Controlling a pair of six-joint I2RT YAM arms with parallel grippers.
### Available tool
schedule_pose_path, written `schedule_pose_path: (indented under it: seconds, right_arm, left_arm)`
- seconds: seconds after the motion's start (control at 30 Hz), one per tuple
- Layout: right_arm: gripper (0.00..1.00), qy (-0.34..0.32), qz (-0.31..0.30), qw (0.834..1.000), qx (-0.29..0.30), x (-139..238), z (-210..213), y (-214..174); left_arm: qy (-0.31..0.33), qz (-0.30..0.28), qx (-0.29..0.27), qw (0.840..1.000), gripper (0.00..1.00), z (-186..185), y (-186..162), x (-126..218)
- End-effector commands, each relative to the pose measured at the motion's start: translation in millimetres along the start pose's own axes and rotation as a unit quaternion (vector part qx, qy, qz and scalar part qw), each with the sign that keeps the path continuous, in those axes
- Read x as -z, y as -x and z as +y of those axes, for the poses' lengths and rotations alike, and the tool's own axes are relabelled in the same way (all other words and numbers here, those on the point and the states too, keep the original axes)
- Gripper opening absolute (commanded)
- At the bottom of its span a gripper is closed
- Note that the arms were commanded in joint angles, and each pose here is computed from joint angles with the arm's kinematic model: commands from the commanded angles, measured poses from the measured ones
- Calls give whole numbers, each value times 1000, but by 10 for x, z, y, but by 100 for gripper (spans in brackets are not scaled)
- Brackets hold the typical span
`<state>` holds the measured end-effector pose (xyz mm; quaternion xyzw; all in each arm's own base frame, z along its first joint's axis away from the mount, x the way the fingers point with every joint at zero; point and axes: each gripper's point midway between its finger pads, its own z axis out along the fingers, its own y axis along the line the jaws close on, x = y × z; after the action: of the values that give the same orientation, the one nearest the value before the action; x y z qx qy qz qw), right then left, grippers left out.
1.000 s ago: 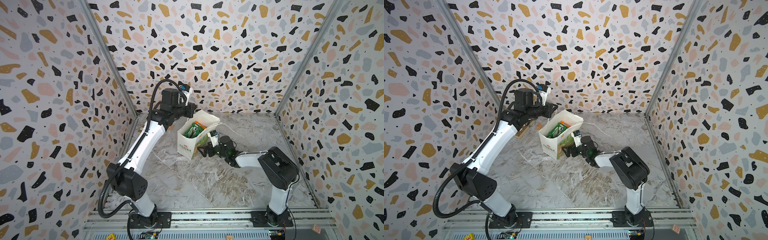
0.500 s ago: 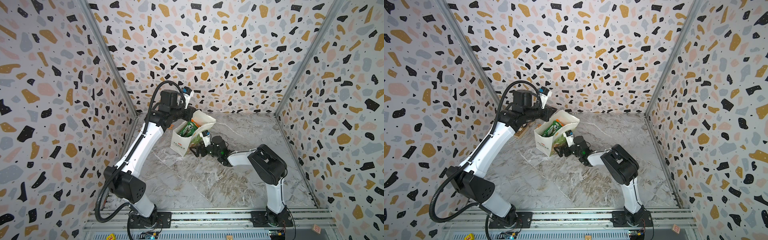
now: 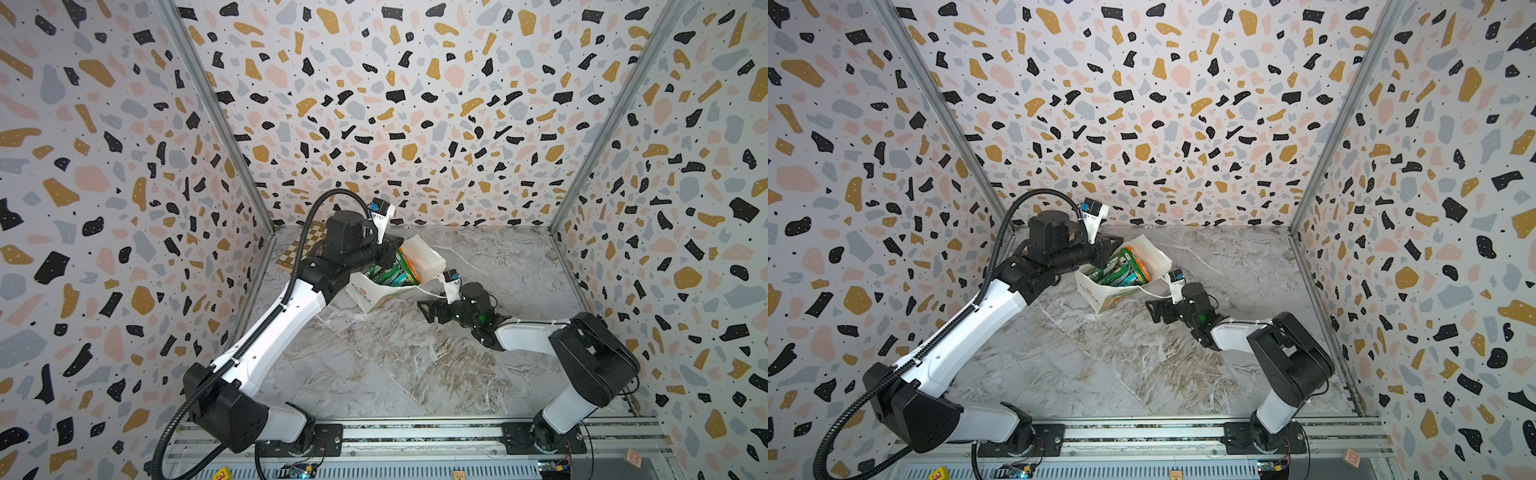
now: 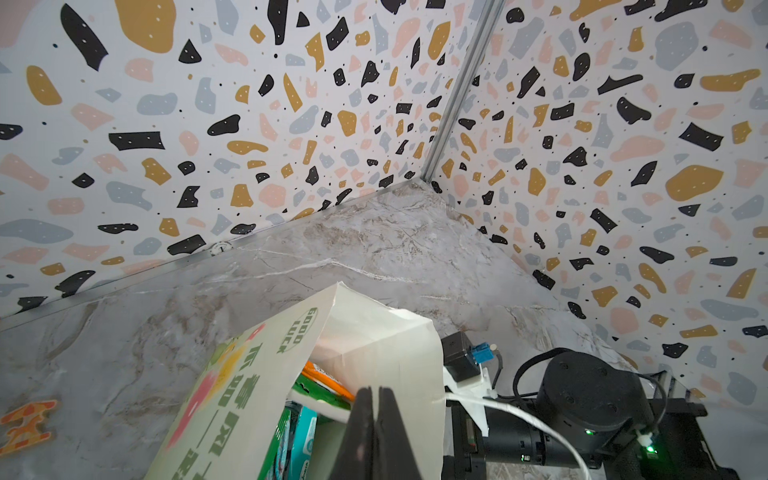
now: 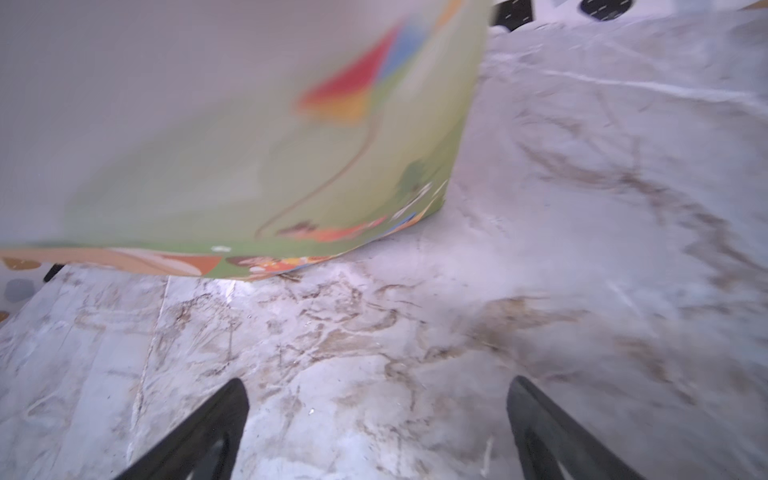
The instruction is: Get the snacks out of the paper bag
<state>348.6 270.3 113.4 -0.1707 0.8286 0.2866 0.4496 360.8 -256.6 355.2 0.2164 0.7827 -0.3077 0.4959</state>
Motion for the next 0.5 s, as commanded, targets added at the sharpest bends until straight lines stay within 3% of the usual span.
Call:
schedule_pose_path:
  seconds: [0.0,0.17,0.37,0.47]
  right_arm:
    - [99,-97,26,995,9,236,-375,-69]
    - [99,-164,33,986,1,514,-713,-48]
    - [99,-60,55,997,-10,431,-411,-199]
    - [99,-48,56,997,-9,396,-335,-255]
  left_arm:
    - [-29,-70,21,997,0,-222,310,128]
    - [-21,-77,41,996,0,-318,225,120]
    - [-20,-78,51,995,0,-409,159,113]
    - [-25,-70,57,996,0,-466,93,92]
